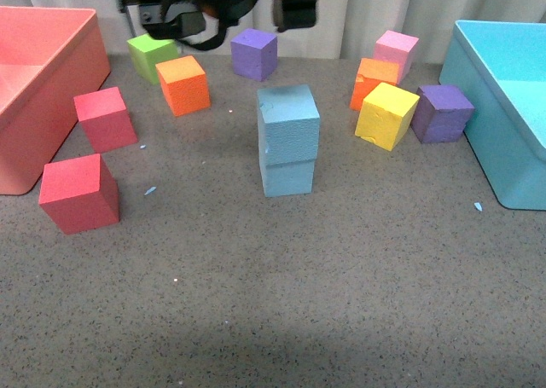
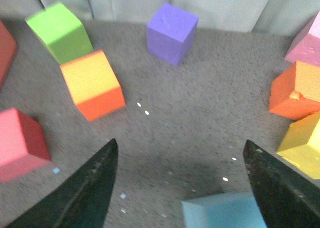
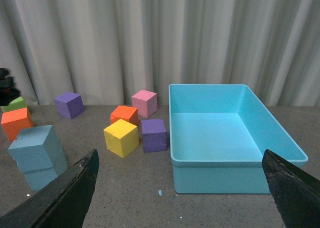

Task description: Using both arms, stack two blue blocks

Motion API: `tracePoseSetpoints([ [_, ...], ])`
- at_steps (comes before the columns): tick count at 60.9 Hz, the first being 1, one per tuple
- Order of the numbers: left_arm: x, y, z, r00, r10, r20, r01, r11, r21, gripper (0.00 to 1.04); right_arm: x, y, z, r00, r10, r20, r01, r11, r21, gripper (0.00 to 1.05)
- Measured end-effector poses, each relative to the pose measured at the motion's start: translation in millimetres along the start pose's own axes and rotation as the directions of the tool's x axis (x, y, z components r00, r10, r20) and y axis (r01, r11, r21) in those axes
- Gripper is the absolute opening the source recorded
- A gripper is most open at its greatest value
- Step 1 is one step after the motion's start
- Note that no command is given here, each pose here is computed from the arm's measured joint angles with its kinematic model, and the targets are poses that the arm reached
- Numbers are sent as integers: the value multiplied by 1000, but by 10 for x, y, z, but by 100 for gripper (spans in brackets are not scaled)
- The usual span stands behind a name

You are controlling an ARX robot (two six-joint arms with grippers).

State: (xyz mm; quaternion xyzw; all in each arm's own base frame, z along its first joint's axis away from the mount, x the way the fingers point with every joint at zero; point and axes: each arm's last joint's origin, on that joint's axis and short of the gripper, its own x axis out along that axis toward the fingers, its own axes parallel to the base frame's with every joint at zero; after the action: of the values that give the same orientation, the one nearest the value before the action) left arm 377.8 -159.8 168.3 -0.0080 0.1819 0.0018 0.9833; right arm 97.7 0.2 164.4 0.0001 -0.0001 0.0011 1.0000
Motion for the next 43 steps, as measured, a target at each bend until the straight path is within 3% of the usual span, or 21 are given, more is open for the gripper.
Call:
tracePoseSetpoints([
  [5, -270, 299, -44, 970, -19, 241, 25, 999, -23, 50, 0, 0, 0, 1000, -1, 0, 1, 1000, 0, 95],
  [9, -486, 484, -7, 937, -16, 348, 28, 999, -31, 40, 0, 0, 0, 1000, 0, 0, 0, 1000, 0, 95],
  [14, -728, 706, -33, 920, -7, 391, 18, 999, -26, 25, 0, 0, 0, 1000, 2, 0, -2, 1000, 0, 95],
  [22, -987, 956, -276, 935, -8, 353, 10, 1000, -4, 4, 0, 0, 0, 1000, 2, 0, -2, 1000, 0, 95],
  [36, -1450, 1297, -617, 940, -10, 341, 7, 1000, 10, 4, 0, 0, 0, 1000, 1, 0, -1, 1000, 0, 95],
  [43, -1639, 1390, -675, 938, -7, 346, 4, 1000, 9, 4, 0, 0, 0, 1000, 2, 0, -2, 1000, 0, 95],
])
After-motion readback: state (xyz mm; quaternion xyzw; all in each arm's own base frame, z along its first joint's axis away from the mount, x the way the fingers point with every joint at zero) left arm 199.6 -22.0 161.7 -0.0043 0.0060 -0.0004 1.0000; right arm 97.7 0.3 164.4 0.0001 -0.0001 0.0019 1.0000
